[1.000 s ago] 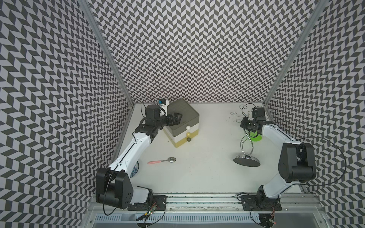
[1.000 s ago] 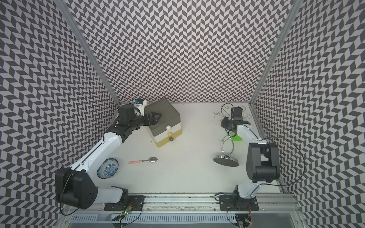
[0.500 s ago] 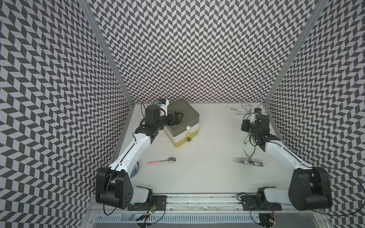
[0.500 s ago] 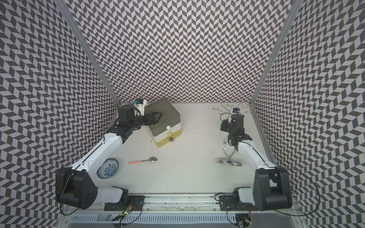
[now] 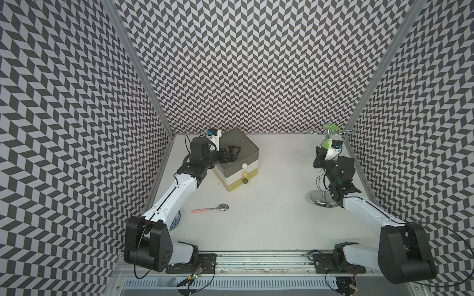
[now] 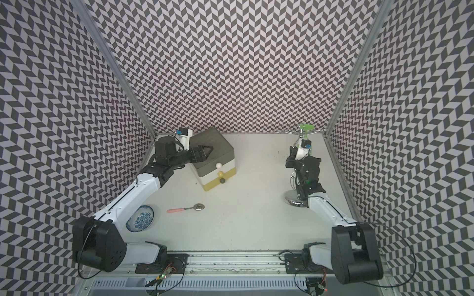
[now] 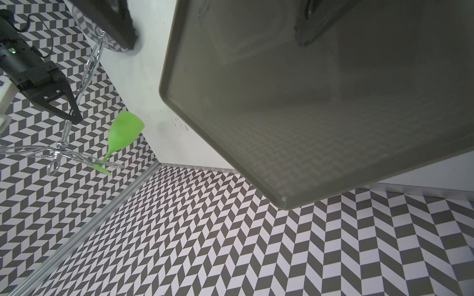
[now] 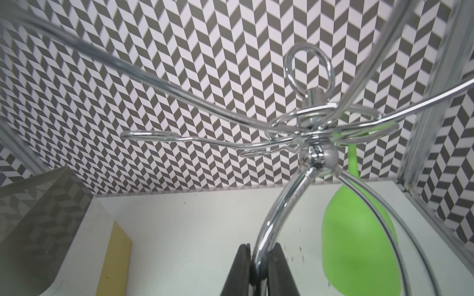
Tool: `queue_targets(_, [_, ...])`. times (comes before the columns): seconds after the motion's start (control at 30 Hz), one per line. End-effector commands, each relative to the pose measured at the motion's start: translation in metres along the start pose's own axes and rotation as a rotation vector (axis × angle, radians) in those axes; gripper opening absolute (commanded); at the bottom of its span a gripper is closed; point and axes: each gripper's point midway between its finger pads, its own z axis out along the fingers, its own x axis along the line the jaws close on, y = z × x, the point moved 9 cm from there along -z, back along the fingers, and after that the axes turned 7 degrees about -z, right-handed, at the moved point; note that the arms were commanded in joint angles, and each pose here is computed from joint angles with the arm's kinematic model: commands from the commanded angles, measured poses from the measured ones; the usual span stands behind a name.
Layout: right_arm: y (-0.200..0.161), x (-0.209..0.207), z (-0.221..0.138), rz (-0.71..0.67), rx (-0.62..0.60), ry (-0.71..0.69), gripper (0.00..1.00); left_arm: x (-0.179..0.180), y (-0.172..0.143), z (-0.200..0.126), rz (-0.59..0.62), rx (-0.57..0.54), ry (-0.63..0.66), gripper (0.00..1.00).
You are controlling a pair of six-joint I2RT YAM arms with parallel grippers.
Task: Take the keys out of the drawer
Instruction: Adjust the distractor at the center of the board.
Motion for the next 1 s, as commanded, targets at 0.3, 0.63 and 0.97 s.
queue_targets(0.3, [0.038, 0.001, 0.017, -0.085, -0.61, 0.051, 0.0, 0.017, -0.035, 0.02, -0.022, 0.155, 0.027, 1.0])
queue_targets(0.63, [0.024, -0.022, 0.095, -0.107, -0.687, 0.083, 0.0, 0.025, -0.031, 0.041, 0.03, 0.198, 0.041, 1.0])
queue_targets(0.97, [-0.013, -0.034, 0.135, -0.076, -0.674, 0.085, 0.0, 0.031, -0.023, 0.051, 0.048, 0.208, 0.082, 1.0])
